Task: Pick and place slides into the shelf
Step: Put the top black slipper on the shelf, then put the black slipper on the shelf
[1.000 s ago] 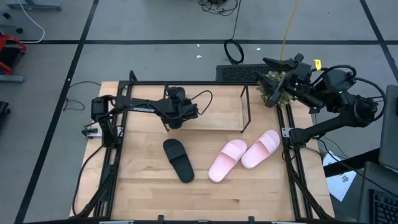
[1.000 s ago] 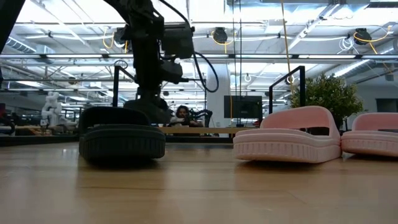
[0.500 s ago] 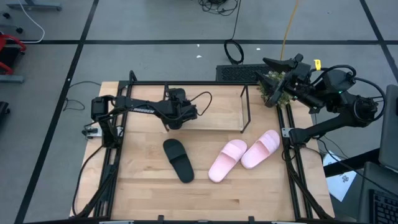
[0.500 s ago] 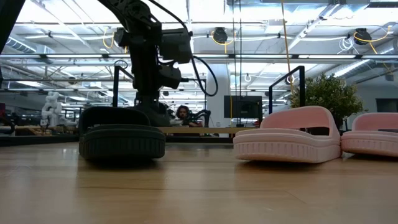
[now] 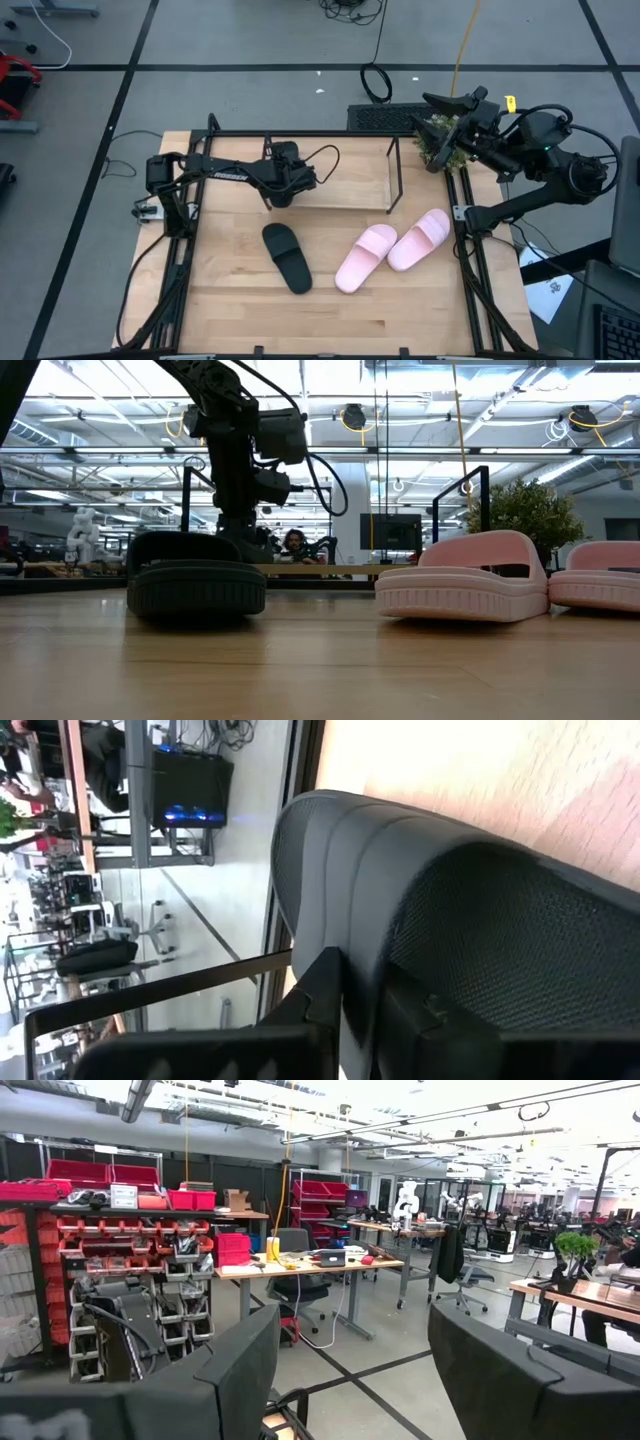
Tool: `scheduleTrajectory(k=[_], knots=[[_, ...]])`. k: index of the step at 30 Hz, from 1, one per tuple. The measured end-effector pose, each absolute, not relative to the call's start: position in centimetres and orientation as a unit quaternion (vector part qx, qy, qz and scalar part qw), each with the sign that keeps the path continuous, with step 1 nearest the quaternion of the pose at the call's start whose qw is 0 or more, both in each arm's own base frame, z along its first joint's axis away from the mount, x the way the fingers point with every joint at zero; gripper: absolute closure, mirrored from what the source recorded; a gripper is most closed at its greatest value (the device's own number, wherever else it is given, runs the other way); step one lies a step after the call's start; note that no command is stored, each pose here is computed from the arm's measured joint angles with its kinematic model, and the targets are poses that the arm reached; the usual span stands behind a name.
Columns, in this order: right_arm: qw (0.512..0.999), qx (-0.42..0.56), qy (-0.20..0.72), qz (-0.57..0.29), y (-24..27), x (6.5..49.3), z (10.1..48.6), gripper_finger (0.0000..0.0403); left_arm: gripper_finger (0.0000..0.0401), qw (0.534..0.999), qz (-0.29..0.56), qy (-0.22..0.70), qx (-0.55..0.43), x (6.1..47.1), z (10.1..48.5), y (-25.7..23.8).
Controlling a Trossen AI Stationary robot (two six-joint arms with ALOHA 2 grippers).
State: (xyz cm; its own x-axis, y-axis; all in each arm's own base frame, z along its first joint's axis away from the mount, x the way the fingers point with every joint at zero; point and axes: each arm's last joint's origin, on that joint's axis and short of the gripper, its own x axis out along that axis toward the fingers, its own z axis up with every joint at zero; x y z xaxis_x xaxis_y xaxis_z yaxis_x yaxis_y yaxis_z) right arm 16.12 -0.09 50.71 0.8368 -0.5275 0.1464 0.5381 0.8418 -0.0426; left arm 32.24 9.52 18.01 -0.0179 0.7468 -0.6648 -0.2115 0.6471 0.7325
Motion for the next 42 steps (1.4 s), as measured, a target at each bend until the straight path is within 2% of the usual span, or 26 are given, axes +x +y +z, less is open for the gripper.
scheduleTrajectory(k=[14, 26, 31, 37, 42], knots=[[0.957, -0.041, -0.064, -0.278, -0.1, 16.1, 50.7, 0.0156, 0.0284, 0.669, 0.348, 0.619, 0.22, 32.4, 18.0, 9.2], [0.957, -0.043, -0.064, -0.278, -0.1, 16.1, 50.7, 0.0156, 0.0217, 0.691, 0.354, 0.593, 0.212, 33.8, 20.2, 8.9], [0.957, -0.049, -0.062, -0.278, -0.1, 16.1, 50.7, 0.0156, 0.0195, 0.689, 0.348, 0.598, 0.218, 34.3, 22.8, 8.3], [0.957, -0.056, -0.059, -0.279, -0.1, 16.1, 50.7, 0.0156, 0.0181, 0.707, 0.343, 0.581, 0.213, 34.2, 28.7, 6.1], [0.956, -0.066, -0.054, -0.279, -0.1, 16.2, 50.6, 0.0156, 0.0186, 0.76, 0.297, 0.555, 0.165, 33.5, 32.5, 2.7]])
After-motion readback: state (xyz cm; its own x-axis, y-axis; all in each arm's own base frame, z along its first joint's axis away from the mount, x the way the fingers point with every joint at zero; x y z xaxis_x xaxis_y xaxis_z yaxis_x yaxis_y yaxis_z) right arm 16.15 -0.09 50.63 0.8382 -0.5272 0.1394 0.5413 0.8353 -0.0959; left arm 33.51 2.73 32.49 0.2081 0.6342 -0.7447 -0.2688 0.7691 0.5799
